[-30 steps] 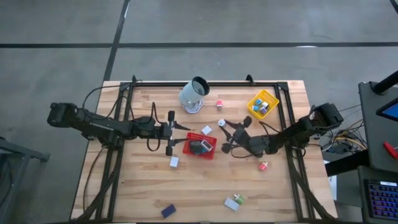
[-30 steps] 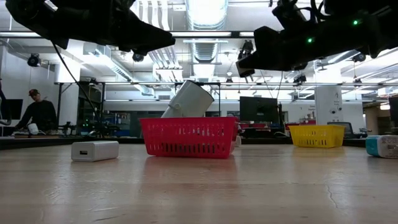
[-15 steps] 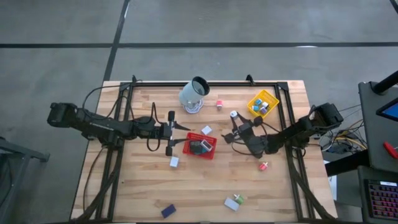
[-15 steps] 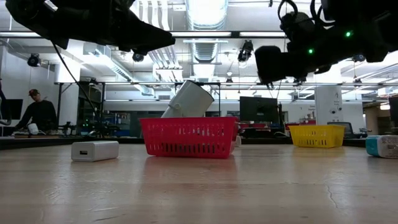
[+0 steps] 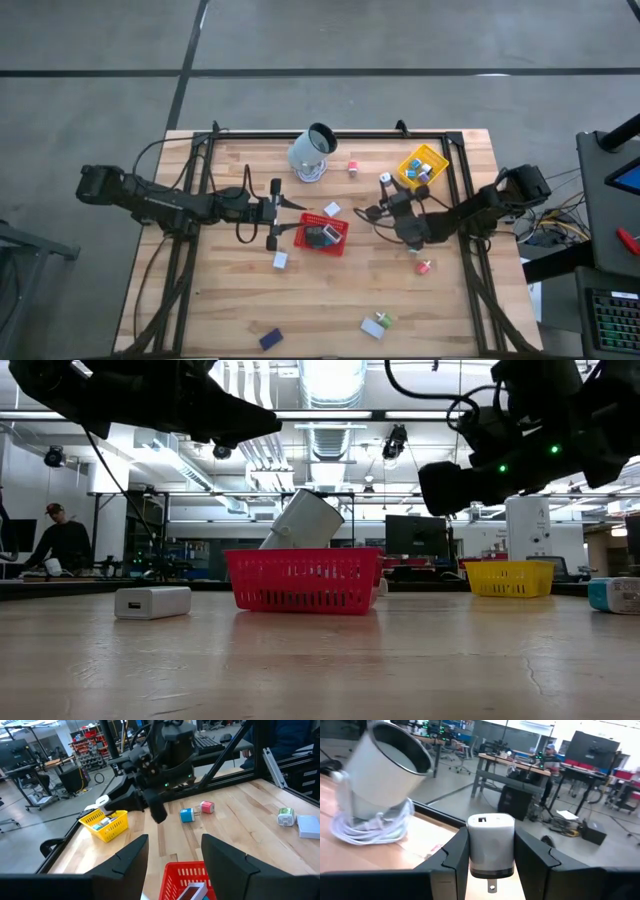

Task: Pick & Place Office items
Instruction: Put the white black charger adapter into the yellow basket

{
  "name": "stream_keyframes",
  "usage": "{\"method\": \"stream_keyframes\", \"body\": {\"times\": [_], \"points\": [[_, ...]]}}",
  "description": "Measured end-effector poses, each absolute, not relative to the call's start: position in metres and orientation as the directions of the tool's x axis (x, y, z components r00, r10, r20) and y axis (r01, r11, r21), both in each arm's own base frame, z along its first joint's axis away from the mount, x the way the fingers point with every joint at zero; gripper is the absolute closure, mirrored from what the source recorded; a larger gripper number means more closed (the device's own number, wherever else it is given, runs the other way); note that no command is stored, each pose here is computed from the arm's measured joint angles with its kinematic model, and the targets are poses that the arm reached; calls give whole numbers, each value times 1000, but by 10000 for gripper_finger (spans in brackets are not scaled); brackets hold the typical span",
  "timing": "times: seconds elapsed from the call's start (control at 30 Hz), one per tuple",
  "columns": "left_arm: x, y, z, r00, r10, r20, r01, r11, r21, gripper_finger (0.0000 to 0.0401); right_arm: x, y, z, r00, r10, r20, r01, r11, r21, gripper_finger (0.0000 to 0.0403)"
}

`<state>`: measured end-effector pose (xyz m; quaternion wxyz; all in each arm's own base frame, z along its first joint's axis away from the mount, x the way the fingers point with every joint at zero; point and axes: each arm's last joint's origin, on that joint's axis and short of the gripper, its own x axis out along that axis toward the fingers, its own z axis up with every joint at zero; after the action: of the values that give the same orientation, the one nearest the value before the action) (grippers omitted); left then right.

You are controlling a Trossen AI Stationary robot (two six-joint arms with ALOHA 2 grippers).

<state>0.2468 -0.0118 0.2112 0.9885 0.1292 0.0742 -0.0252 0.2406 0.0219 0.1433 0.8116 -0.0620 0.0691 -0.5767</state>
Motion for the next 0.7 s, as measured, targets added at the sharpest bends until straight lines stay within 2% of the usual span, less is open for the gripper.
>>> {"method": "stream_keyframes", "body": {"times": [0.3, 0.7], "points": [[247, -12, 211, 988, -34, -154, 73, 965, 251, 215, 223, -1, 137, 244, -969, -44, 945, 248, -214, 287], [247, -12, 211, 987, -34, -156, 73, 965, 251, 215, 188, -26, 157, 172, -984, -35, 960, 175, -217, 287]]}}
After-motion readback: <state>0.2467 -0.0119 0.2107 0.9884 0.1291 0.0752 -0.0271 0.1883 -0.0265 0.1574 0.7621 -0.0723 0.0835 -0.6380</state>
